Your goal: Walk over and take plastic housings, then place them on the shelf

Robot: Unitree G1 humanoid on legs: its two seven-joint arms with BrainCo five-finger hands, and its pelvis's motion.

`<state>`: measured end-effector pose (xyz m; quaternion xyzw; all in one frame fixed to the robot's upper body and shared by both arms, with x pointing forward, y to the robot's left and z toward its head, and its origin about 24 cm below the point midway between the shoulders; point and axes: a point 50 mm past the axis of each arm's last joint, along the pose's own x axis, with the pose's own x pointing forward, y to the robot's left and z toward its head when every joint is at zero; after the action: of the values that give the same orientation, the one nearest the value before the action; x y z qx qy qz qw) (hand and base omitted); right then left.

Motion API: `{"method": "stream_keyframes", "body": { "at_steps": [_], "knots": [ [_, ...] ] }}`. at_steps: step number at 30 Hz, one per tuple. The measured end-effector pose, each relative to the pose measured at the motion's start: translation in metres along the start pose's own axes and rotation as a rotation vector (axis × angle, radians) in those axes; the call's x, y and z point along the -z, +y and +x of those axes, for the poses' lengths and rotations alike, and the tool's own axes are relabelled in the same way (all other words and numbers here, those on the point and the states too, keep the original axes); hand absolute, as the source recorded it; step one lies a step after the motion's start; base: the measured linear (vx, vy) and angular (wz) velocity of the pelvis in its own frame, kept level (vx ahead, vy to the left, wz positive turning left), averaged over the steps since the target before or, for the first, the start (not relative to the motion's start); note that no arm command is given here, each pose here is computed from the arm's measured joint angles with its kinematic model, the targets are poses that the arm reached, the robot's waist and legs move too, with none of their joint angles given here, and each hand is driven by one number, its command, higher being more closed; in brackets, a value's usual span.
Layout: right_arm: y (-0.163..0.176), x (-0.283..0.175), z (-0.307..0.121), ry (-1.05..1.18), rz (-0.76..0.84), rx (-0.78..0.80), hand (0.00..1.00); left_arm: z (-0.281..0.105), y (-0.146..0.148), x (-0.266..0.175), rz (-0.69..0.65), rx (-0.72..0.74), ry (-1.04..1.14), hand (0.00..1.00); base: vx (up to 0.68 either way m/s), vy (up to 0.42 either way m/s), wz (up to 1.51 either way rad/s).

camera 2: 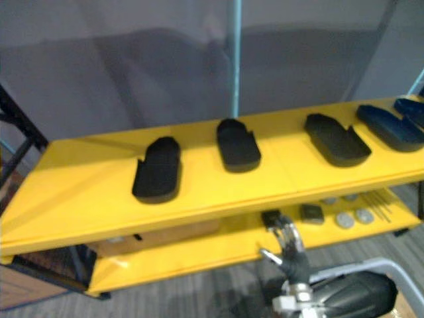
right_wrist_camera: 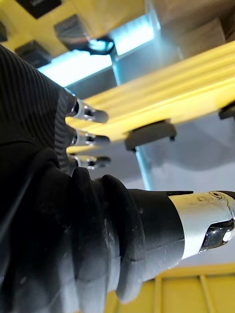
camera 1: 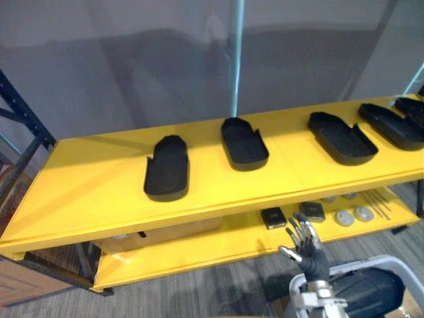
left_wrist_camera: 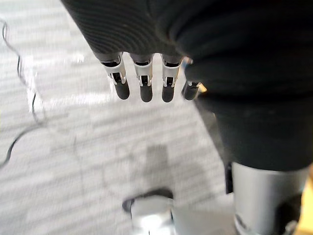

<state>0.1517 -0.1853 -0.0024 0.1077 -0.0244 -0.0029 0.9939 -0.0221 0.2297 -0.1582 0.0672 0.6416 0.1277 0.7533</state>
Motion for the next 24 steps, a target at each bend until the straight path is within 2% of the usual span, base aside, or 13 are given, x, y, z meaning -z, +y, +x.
{"method": "stream_keyframes", "body": {
  "at_steps": [6,7,10,14,18,22,24],
  "knots": [
    [0.001,0.005,0.003,0.044,0.011,-0.002,0.0,0.003,-0.035,0.001,-0.396,0.177,0.125,0.0,0.01,0.002,0.0],
    [0.002,0.006,0.003,0.046,0.015,0.0,0.0,0.002,-0.038,0.002,-0.484,0.198,0.145,0.0,-0.01,-0.013,-0.03],
    [0.003,0.007,0.002,0.059,0.023,0.004,0.0,0.001,-0.04,0.003,-0.628,0.238,0.174,0.0,-0.01,-0.007,-0.01],
    [0.004,0.011,-0.001,0.069,0.039,0.018,0.0,-0.003,-0.046,0.011,-0.935,0.293,0.304,0.0,-0.06,-0.006,-0.01],
    [0.005,0.014,-0.007,0.087,0.054,0.038,0.0,-0.008,-0.051,0.015,-1.246,0.256,0.449,0.0,-0.07,0.004,0.03],
    [0.005,0.015,-0.008,0.084,0.059,0.048,0.0,-0.011,-0.053,0.017,-1.459,0.151,0.614,0.0,-0.06,0.006,0.03],
    [0.005,0.017,-0.01,0.08,0.059,0.059,0.0,-0.013,-0.052,0.02,-1.515,0.084,0.71,0.0,-0.03,0.015,0.04]
  ]
}}
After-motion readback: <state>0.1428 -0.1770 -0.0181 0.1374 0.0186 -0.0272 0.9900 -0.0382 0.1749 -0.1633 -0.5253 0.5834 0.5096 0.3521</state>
